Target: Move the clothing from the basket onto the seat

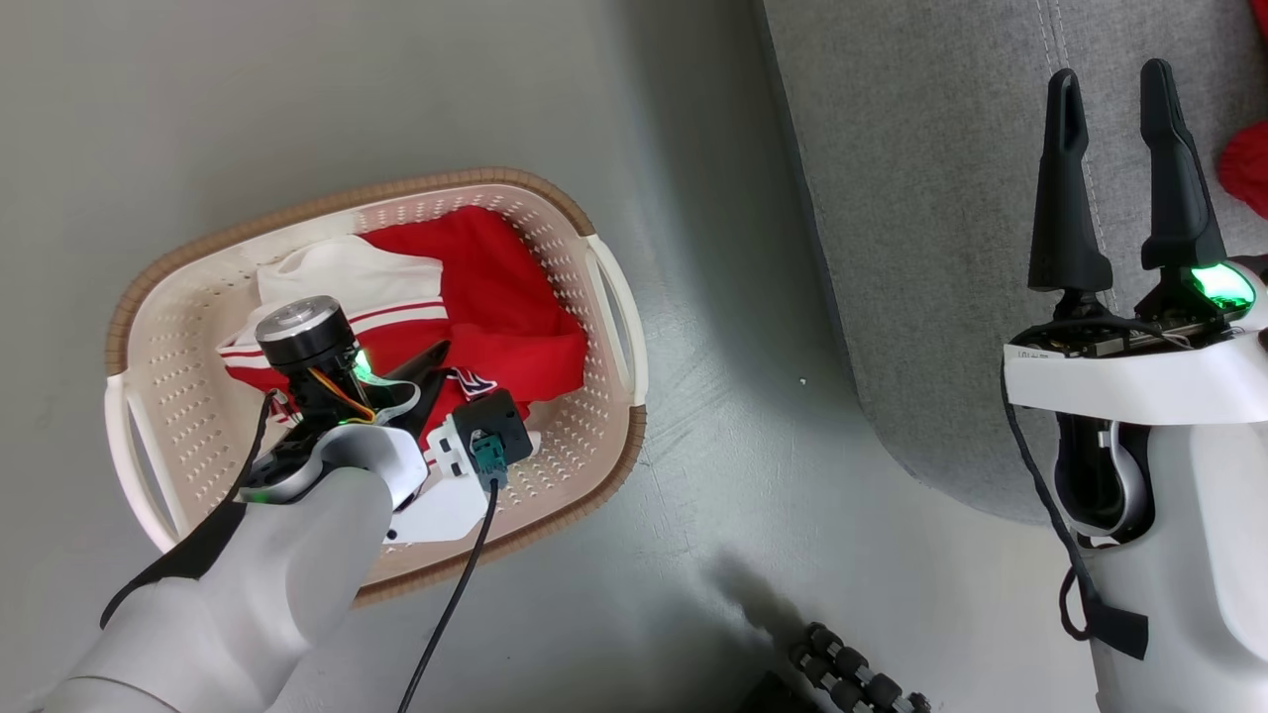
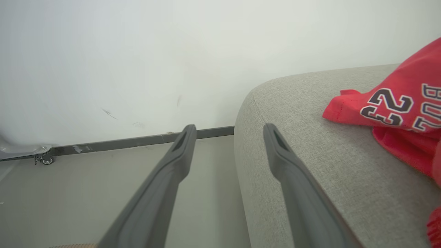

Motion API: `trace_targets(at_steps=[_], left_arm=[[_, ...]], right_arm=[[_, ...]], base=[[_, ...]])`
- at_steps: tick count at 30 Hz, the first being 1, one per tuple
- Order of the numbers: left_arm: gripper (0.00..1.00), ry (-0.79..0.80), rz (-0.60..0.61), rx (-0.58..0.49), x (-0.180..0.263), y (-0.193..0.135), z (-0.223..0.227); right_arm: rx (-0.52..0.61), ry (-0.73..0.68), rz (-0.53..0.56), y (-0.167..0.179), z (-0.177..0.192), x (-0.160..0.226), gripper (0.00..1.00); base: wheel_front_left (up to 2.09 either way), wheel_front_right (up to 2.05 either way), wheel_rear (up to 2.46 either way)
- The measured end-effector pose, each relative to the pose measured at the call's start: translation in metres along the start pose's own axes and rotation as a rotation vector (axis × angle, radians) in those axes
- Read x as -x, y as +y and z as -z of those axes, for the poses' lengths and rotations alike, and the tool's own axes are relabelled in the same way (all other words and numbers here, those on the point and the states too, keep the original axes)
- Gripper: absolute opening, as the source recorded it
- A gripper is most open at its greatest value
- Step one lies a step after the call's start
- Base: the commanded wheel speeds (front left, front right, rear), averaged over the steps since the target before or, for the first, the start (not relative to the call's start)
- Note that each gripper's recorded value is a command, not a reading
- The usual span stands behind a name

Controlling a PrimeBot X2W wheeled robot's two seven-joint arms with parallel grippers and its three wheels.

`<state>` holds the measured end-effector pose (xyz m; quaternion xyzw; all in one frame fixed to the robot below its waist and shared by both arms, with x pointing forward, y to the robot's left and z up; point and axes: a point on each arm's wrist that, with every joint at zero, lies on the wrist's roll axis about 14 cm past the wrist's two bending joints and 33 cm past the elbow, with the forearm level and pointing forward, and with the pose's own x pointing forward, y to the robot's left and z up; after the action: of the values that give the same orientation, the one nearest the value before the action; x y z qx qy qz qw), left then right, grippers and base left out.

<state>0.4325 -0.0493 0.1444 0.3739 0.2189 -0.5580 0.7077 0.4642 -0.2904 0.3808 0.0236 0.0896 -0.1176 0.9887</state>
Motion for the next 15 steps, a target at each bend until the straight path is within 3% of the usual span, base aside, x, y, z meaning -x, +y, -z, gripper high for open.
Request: trace_targets(at_steps=[15], left_arm=[[0.0,-0.083,-0.19,0.094,0.027,0.051,-0.023]], right_arm=[[0.013,-0.024,-0.041,0.015,-0.009,-0.002,1.0]], base=[[0.0,0.0,0.0]])
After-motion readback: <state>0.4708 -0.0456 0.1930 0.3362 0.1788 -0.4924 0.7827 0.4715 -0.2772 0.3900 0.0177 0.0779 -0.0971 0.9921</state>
